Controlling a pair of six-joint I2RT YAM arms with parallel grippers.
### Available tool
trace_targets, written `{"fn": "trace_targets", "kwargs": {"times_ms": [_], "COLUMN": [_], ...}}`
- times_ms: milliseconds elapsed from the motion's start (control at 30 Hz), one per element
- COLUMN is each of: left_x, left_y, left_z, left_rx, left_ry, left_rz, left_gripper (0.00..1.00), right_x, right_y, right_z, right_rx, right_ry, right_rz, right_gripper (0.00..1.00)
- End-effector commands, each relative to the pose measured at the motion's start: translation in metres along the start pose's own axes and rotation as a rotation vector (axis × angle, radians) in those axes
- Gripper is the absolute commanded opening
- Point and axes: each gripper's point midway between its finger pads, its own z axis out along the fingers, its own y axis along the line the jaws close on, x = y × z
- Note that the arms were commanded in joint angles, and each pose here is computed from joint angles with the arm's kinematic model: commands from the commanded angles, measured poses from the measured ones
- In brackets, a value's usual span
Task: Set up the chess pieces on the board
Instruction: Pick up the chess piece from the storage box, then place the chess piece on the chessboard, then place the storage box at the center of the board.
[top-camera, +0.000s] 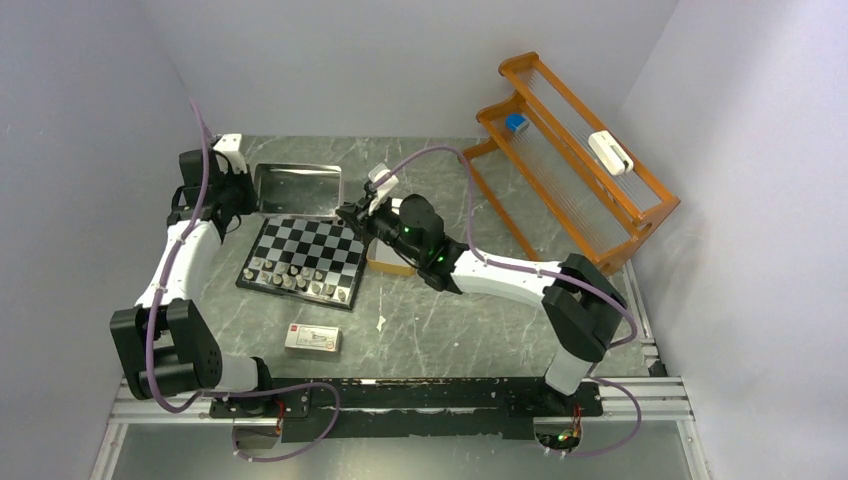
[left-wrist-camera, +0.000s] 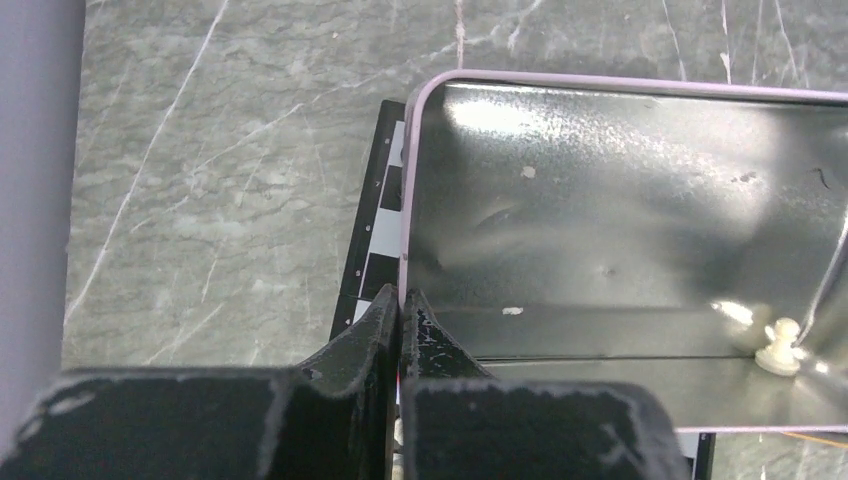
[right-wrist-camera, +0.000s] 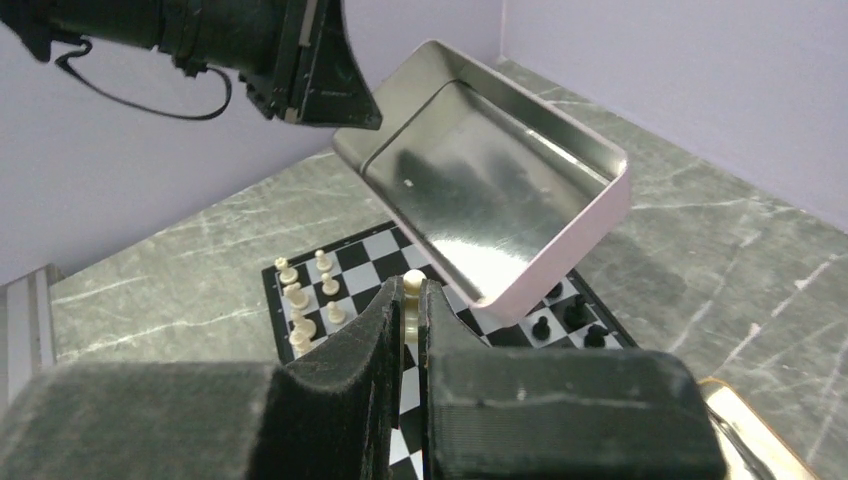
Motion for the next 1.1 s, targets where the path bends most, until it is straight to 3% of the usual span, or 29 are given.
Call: {"fn": "trace_targets", "kwargs": {"times_ms": [0,300,667,833,1067], "left_x": [-0.034,-0.005,0.042,0.058,0.081], "left_y": [0.023,0.065,0.112,0.123,0.122], "left_z": [-0.006,0.000,-0.011,-0.013,-0.001], "left_rx": [-0.078,-0.206,-0.469,-0.568,-0.588], "left_ry": [-0.099,-0.073,-0.034,0.001,0.060], "left_rz": [-0.151,-0.409,-0.609,-0.689,-0.798], "left_gripper": [0.05,0.05,0.05,0.05,0.05], "right_x": [0.007,0.069,0.128,0.142,0.162], "right_y": [0.016,0.030,0.035,0.041,0.040], "right_z": [0.005,0.015,0.027,0.029,0.026], "right_rx": [-0.086,-0.169,-0.247,-0.303,-0.319], "right_ry": [-0.058,0.008,0.038,0.017,0.042], "right_rz": [-0.026,-0.019,-0.104,-0.145,-0.184], "right_gripper": [0.00,0.00,0.00,0.00,0.00]}}
